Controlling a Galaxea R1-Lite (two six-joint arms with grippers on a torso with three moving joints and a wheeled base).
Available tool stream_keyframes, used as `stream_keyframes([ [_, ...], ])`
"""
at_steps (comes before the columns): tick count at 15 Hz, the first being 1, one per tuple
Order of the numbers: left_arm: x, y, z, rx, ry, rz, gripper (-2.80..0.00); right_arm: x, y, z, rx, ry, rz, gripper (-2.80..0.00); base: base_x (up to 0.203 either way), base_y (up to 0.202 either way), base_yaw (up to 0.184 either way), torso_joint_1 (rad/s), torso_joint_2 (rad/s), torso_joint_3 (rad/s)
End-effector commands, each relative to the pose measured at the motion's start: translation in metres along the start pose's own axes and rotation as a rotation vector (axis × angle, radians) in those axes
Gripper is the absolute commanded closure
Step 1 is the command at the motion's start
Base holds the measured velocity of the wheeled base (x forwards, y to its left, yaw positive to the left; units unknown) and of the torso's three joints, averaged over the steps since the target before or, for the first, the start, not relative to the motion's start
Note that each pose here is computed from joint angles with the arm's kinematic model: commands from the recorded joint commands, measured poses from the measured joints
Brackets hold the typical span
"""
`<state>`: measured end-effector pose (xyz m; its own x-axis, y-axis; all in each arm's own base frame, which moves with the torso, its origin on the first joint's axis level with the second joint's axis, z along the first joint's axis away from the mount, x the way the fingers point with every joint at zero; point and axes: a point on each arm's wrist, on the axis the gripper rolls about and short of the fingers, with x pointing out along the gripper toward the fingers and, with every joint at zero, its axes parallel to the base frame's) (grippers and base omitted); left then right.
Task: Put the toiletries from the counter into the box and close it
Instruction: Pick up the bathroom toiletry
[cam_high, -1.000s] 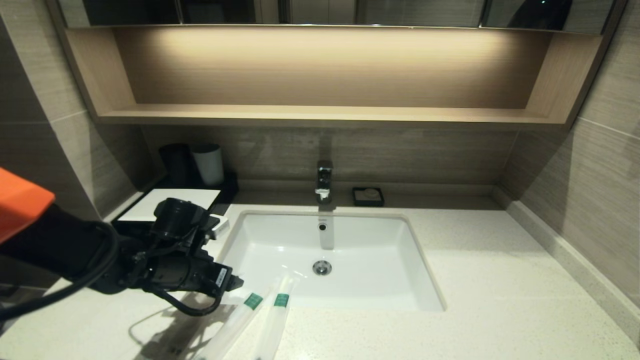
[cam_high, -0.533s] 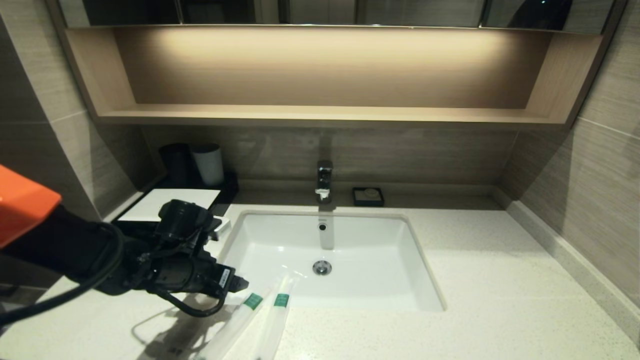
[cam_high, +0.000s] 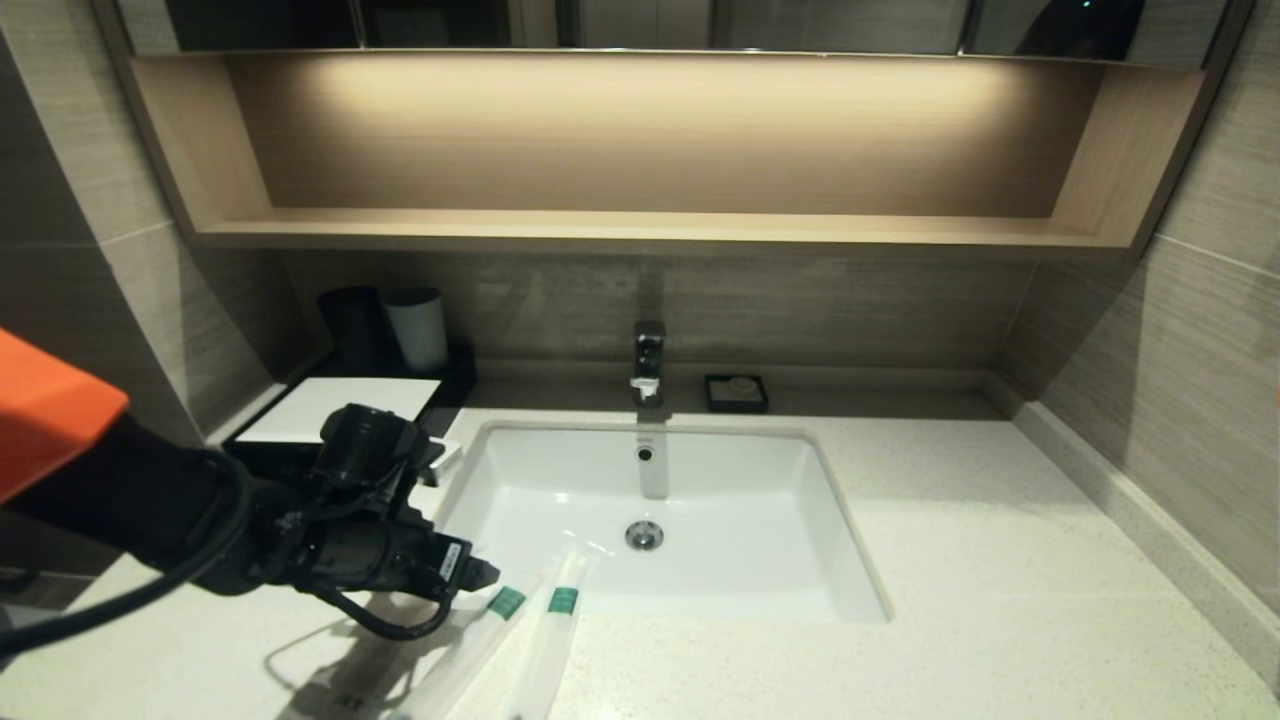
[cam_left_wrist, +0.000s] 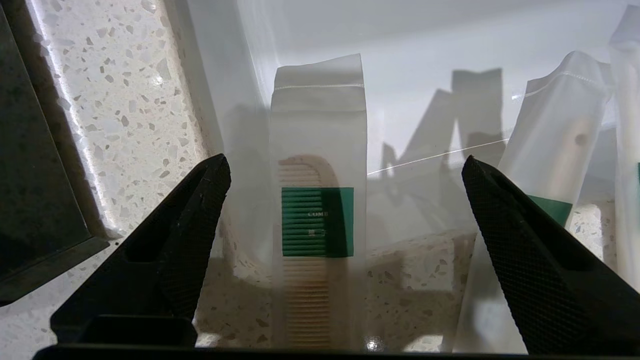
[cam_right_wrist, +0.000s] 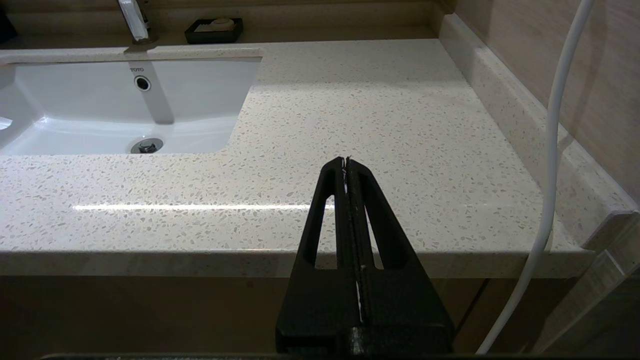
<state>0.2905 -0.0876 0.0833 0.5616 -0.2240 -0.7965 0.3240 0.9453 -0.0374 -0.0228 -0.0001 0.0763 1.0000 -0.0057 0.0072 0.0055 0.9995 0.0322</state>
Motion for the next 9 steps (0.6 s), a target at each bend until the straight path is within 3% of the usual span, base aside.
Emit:
stream_keyframes([
  [1, 0.0013, 0.0001, -0.0008, -0.009, 0.005, 0.000, -2.80, 0.0001, 0.0000, 0.0000, 0.000, 0.001, 0.000, 0.00, 0.000, 0.000, 0.000, 0.000, 0.00, 0.000],
  [9, 0.0077, -0.0002, -0.0046, -0.019, 0.026, 0.006, -2.80, 0.0001, 0.0000, 0.0000, 0.000, 0.001, 0.000, 0.00, 0.000, 0.000, 0.000, 0.000, 0.00, 0.000],
])
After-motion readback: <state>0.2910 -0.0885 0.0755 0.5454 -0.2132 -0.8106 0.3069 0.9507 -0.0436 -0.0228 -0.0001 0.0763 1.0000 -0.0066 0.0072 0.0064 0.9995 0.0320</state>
